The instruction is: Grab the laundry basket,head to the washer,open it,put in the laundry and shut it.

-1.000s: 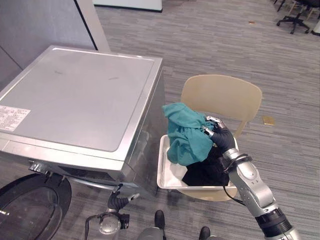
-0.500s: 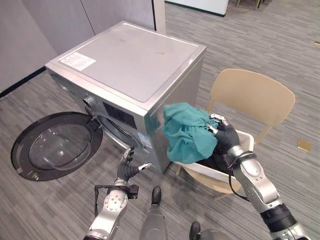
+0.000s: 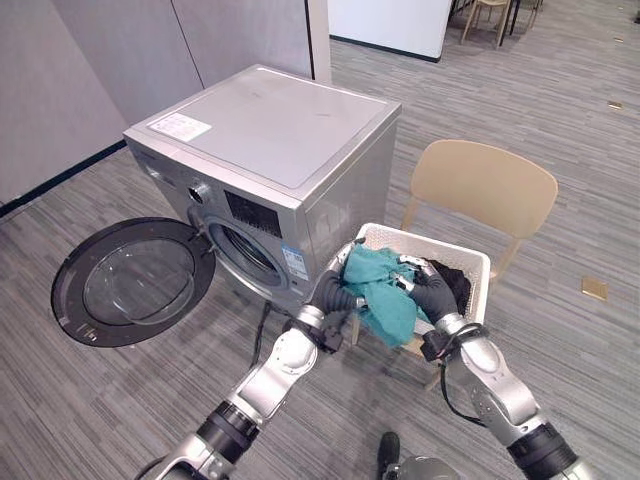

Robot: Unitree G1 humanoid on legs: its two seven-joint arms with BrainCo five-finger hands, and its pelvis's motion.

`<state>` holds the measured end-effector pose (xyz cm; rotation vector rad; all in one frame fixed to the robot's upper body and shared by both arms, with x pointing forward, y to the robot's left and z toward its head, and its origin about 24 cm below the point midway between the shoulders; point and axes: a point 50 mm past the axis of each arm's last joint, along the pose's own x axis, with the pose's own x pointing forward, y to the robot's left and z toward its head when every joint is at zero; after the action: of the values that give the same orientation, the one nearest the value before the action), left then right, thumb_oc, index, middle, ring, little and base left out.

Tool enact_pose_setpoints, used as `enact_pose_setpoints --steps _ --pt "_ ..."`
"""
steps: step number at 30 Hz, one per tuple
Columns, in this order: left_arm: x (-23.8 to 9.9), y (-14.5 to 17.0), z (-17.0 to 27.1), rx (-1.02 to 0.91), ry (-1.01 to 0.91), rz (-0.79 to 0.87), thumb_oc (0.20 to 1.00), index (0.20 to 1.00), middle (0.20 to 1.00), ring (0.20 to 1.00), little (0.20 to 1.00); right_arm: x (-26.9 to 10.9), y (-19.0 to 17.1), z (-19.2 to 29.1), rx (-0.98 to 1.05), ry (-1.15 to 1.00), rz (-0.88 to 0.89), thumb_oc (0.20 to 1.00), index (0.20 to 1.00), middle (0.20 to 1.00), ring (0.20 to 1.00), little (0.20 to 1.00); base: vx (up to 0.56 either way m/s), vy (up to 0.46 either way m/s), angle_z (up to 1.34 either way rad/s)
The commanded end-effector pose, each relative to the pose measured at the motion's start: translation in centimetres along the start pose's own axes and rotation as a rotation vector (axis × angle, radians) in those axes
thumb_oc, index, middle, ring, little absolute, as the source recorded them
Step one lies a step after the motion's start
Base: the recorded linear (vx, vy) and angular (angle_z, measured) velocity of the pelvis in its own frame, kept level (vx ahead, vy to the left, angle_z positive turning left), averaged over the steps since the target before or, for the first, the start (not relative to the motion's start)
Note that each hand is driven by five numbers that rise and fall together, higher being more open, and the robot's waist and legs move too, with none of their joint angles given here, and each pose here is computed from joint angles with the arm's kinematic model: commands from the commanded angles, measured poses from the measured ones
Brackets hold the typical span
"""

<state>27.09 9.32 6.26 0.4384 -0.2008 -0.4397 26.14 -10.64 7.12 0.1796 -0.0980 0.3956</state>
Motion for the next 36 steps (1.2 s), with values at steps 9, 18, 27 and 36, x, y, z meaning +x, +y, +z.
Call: enact_pose_setpoints --steps 9,18,27,36 --pt "0.9 -2.2 -1.4 0.102 0.045 -0.054 1.000 1.000 1.000 1.000 1.000 4.1 6.0 7.8 0.175 -0.373 0.217 0.200 0.200 0.200 0.200 0.200 0.00 0.021 -0.12" --pt "1.2 -1.6 -1.4 0.029 0.061 0.043 0.200 0.200 0.200 0.200 0.200 4.1 7.7 7.0 0.251 -0.331 0.290 0.213 0.213 0.213 0.213 0.213 0.00 0.000 0.00" --pt "0.7 1.4 -0.5 -0.108 0.022 0.190 0.200 0.200 0.200 0.200 0.200 3.1 5.0 6.9 -0.123 -0.336 0.220 1.000 1.000 1.000 1.000 1.000 0.00 0.000 0.00" --pt "-7.9 6.1 -5.4 -0.128 0.228 0.413 0.200 0.200 0.200 0.200 0.200 -3.8 -3.3 7.8 -0.574 -0.304 -0.085 1.000 1.000 1.000 1.000 1.000 0.02 0.003 -0.03"
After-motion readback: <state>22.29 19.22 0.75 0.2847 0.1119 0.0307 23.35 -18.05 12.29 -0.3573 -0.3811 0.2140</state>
